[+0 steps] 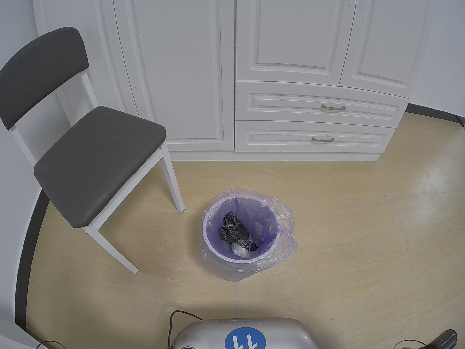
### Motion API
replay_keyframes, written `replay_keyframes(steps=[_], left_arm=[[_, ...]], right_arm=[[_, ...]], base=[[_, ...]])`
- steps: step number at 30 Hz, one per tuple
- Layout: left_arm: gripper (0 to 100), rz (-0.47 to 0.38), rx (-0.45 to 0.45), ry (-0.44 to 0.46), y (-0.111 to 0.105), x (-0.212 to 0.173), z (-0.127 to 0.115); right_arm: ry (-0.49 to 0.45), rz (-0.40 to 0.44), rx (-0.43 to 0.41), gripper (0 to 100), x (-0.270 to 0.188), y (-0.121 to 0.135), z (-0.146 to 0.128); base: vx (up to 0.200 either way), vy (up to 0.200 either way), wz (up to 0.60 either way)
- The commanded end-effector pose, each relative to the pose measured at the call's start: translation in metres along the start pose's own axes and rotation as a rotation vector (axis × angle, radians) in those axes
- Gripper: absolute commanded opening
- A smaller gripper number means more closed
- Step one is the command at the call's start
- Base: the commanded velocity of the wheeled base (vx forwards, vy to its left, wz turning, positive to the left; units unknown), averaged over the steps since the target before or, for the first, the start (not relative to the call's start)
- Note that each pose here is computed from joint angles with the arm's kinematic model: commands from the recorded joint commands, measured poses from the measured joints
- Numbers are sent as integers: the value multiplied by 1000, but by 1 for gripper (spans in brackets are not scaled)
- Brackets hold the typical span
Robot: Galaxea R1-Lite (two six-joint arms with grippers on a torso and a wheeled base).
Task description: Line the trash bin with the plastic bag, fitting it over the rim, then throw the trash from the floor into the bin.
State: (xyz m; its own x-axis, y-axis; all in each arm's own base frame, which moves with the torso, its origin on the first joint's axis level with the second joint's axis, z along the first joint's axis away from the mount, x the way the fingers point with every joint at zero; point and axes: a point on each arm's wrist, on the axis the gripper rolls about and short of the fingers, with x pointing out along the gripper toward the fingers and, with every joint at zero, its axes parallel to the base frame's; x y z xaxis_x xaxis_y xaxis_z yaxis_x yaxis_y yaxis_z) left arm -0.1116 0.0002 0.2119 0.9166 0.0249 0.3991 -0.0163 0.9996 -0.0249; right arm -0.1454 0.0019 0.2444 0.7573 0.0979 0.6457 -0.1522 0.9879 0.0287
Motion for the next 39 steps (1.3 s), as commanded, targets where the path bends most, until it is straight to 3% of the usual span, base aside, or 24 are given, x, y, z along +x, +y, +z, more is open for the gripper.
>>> replay_keyframes(steps=[1, 5, 6, 10, 13, 18, 21, 24, 32, 33, 39], left_arm=[[100, -1, -27, -30, 0, 22, -45], [100, -5, -18, -48, 1, 32, -80], [100, -4, -17, -23, 1, 34, -96], [100, -2, -25, 53, 1, 35, -120], [100, 2, -32, 121, 2, 35, -132], [100, 4, -30, 220, 2, 33, -142], [100, 5, -11, 343, 2, 30, -154], [100, 15, -3, 404, 2, 27, -160], [100, 0, 26, 414, 2, 27, -161], [100, 2, 24, 414, 2, 27, -161], [100, 0, 24, 414, 2, 27, -161]], right_arm=[[50, -55, -35, 100, 6, -5, -30], [16, -71, -42, 100, 12, -8, -46], [-10, -78, -48, 100, 14, -9, -53], [-82, -58, -43, 100, 16, -12, -70], [-16, -45, -46, 100, 16, -14, -97], [44, -46, -47, 100, 15, -16, -113], [81, -44, -36, 100, 14, -17, -124], [146, -35, -1, 100, 11, -18, -140], [247, -48, 8, 100, 5, -21, -166], [320, -59, 14, 100, 3, -22, -173], [492, -59, -5, 100, -4, -23, -189]], base=[[0, 0, 0], [0, 0, 0], [0, 0, 0], [0, 0, 0], [0, 0, 0], [0, 0, 0], [0, 0, 0], [0, 0, 0], [0, 0, 0], [0, 0, 0], [0, 0, 0]])
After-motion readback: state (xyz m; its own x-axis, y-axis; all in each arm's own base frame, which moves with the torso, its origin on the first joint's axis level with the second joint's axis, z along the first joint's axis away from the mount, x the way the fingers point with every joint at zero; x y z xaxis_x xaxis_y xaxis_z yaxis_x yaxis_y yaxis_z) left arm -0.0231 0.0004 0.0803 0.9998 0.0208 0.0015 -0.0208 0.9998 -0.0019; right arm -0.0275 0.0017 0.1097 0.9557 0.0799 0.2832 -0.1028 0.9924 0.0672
